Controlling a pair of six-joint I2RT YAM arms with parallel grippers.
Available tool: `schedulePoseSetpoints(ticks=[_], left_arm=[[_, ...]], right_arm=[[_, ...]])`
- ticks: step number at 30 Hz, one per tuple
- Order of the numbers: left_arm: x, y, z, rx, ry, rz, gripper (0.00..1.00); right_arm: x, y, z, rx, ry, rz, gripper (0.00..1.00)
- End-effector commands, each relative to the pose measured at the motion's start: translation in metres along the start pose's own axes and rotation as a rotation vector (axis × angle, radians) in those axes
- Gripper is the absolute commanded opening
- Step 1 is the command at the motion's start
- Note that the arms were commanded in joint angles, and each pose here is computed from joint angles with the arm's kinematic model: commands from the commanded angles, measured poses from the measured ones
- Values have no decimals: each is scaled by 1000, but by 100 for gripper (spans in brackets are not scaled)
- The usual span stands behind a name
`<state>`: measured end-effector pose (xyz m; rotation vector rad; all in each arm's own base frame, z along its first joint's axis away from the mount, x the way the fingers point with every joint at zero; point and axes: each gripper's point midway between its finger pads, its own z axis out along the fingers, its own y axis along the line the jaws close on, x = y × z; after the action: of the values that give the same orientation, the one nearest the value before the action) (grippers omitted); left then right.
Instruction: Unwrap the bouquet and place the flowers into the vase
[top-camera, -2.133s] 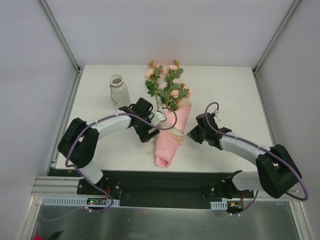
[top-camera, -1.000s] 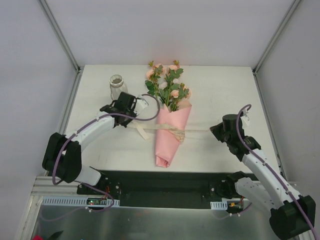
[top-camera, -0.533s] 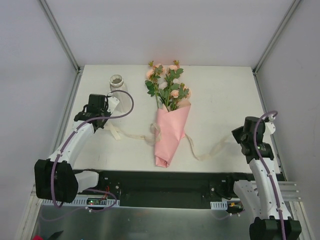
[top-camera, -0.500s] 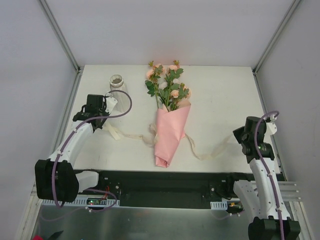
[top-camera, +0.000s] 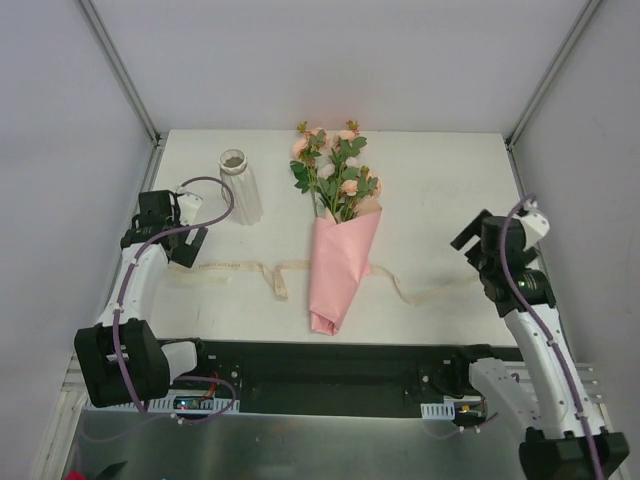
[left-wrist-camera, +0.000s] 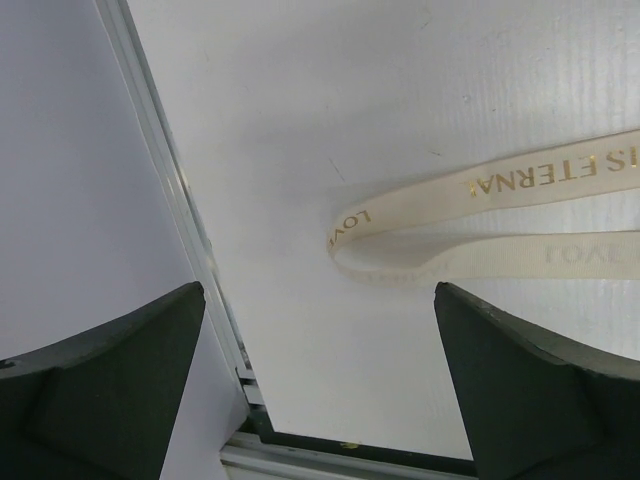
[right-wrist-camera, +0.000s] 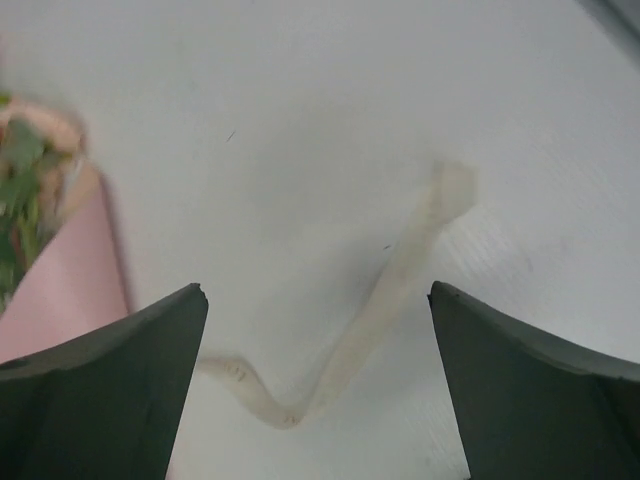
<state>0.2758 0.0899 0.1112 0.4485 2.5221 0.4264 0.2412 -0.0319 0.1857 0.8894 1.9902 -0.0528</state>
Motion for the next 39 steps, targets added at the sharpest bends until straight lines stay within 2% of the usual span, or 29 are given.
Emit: schedulePoseSetpoints(ticks=[1, 4, 5, 8, 9, 14, 20, 29, 39], left_arm=[[-15, -2, -17, 26, -83, -42, 99], [-27, -3, -31, 49, -119, -90, 99], [-28, -9, -35, 89, -129, -108, 99], [-38, -21, -44, 175, -147, -166, 99], [-41, -24, -44, 197, -142, -188, 99], [-34, -38, -34, 261, -100, -214, 99], [-20, -56, -31, 328, -66, -204, 99], [-17, -62, -29, 360, -44, -206, 99], [-17, -61, -30, 353, -48, -201, 99]], right_arm=[[21, 59, -33, -213, 33, -392, 97], [70, 104, -65, -422, 86, -707, 96], [91, 120, -89, -522, 72, -829, 97], [124, 137, -106, -559, 15, -1133, 96], [140, 148, -128, -636, -8, -1225, 97], [211, 173, -172, -811, -11, -1486, 97], [258, 180, -186, -874, -28, -1682, 97], [297, 184, -172, -857, -39, -1807, 97], [298, 195, -128, -687, -240, -1859, 96]])
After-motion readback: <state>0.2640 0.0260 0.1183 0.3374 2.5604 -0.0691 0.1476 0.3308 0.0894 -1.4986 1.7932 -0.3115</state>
